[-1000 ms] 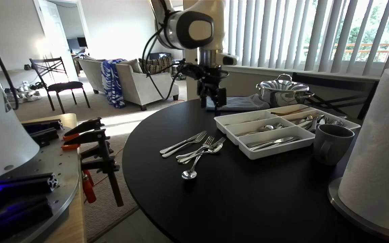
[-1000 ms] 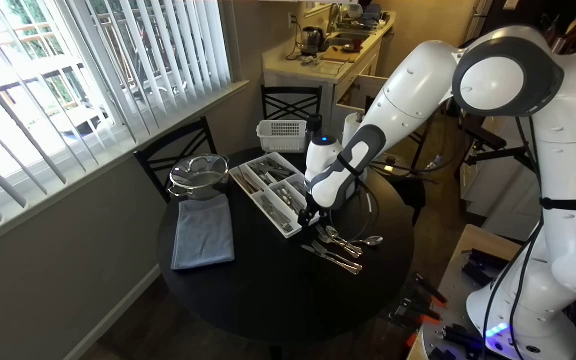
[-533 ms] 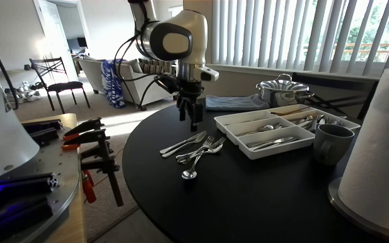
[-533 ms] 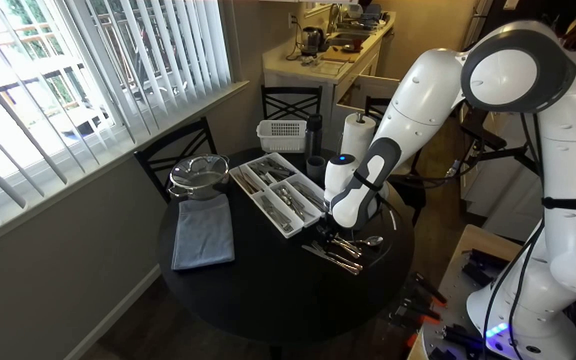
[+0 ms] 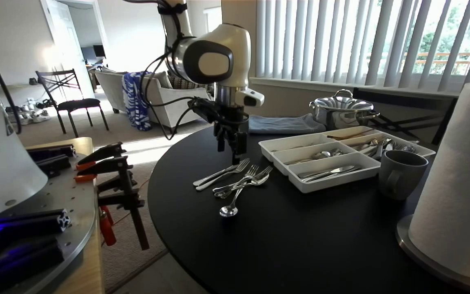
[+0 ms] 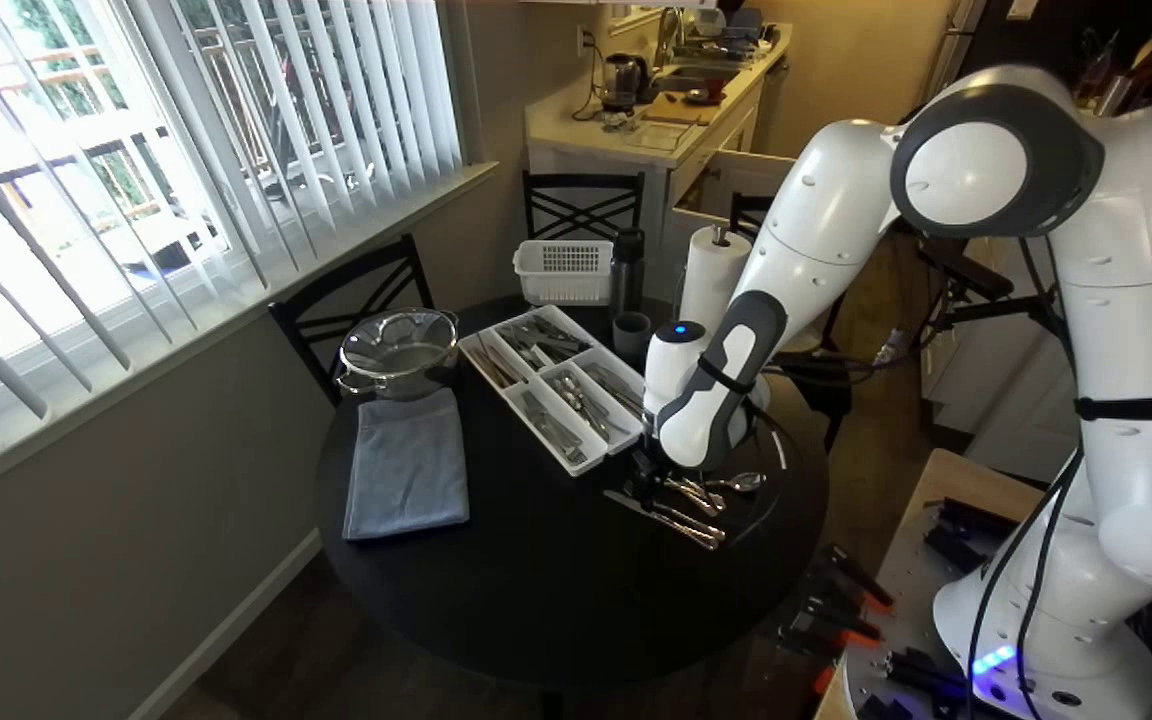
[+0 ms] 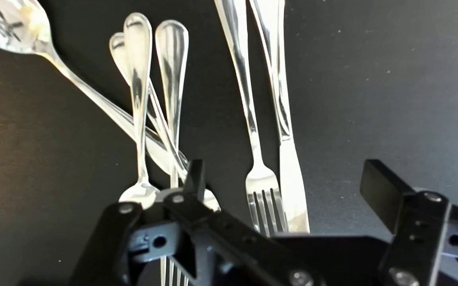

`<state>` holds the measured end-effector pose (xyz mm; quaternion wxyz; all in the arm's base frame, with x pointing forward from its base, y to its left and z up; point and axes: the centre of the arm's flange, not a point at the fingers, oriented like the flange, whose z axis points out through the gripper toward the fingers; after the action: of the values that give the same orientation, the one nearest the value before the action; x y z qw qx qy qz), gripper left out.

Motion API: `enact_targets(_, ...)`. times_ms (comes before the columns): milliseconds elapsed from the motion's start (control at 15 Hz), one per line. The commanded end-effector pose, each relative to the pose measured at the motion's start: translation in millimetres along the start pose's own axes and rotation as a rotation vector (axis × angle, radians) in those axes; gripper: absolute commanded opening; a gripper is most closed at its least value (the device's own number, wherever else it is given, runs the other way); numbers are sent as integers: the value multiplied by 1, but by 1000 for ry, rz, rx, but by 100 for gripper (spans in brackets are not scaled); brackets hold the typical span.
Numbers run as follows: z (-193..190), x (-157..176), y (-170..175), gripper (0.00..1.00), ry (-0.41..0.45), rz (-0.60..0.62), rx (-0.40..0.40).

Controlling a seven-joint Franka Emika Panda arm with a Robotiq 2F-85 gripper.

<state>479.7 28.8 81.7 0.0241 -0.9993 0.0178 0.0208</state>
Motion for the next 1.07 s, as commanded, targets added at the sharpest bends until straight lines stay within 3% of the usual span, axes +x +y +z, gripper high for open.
enact_targets(0, 20, 13, -1, 100, 14, -33, 0)
enact_targets(467, 44, 18, 14, 100, -22, -13, -9)
enact_targets(533, 47, 17, 17, 94, -28, -21, -13)
enact_targets(600, 47, 17, 19, 74, -29, -34, -15)
enact_targets(1000, 35, 22, 24, 34, -9, -103, -30)
